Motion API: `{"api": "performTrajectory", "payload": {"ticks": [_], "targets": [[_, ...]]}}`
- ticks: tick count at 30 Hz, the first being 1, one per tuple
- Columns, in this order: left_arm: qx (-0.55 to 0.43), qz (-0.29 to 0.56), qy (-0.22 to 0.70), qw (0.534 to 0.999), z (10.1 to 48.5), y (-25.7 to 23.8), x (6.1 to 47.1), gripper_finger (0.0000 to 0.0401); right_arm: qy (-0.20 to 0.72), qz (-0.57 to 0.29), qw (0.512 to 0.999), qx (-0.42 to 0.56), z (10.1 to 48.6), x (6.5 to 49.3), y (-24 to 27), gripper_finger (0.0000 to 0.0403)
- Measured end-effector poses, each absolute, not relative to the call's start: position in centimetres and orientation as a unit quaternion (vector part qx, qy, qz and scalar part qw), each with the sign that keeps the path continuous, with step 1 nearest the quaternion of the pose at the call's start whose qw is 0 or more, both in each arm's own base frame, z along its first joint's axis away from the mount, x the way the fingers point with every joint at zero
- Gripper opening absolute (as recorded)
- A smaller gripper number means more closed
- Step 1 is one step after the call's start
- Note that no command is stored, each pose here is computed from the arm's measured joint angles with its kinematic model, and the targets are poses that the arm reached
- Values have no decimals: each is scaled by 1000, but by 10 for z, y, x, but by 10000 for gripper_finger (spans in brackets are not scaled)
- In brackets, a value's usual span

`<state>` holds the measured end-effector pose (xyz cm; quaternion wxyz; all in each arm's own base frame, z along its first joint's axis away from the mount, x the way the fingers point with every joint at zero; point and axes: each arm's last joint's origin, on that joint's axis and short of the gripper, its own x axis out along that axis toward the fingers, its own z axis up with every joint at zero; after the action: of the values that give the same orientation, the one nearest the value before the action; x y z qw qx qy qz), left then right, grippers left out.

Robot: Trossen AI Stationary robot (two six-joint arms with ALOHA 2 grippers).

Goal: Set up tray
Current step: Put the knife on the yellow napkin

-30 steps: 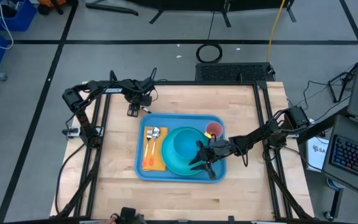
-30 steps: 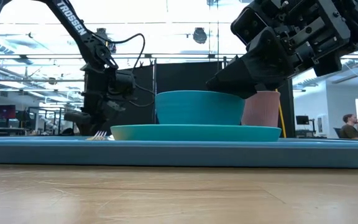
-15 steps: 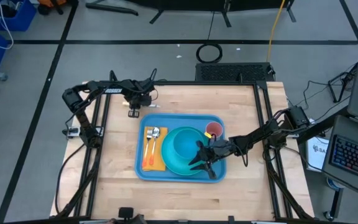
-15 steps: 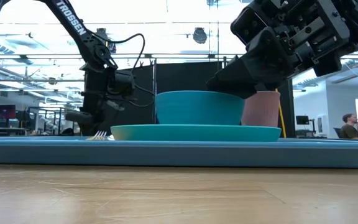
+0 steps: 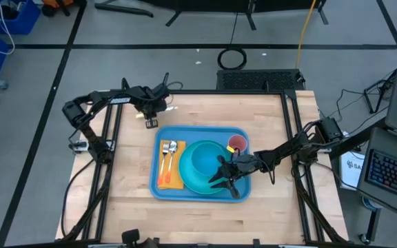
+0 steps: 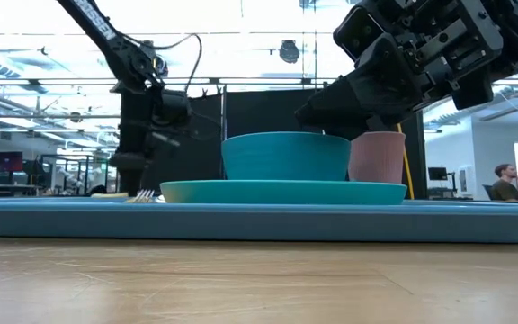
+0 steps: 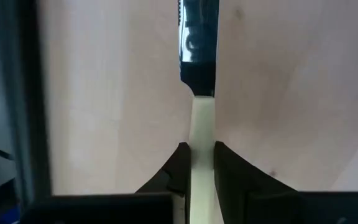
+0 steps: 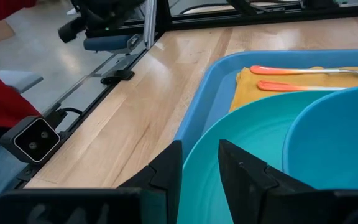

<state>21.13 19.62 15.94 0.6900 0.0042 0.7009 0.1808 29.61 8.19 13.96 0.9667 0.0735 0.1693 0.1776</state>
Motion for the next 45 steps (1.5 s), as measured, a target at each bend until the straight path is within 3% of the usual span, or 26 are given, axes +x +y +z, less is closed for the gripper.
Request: {"api": "performTrajectory", "payload": {"ticks": [5, 14, 25, 37, 45], "targets": [[-38, 234, 671, 703, 178, 191, 206, 44, 169, 177, 967, 73, 140, 296, 82, 93], [-227, 322, 612, 686, 192, 175, 200, 44, 166, 175, 968, 73, 140, 296, 82, 93], [-302, 295, 550, 721, 216, 135, 218, 44, 166, 175, 967, 83, 141, 296, 82, 93], [-395, 263, 522, 708, 189, 77, 240, 44, 159, 183, 966, 84, 142, 296, 86, 93], [-409, 232, 496, 730, 188, 33, 258, 44, 160, 183, 966, 84, 142, 296, 86, 93]]}}
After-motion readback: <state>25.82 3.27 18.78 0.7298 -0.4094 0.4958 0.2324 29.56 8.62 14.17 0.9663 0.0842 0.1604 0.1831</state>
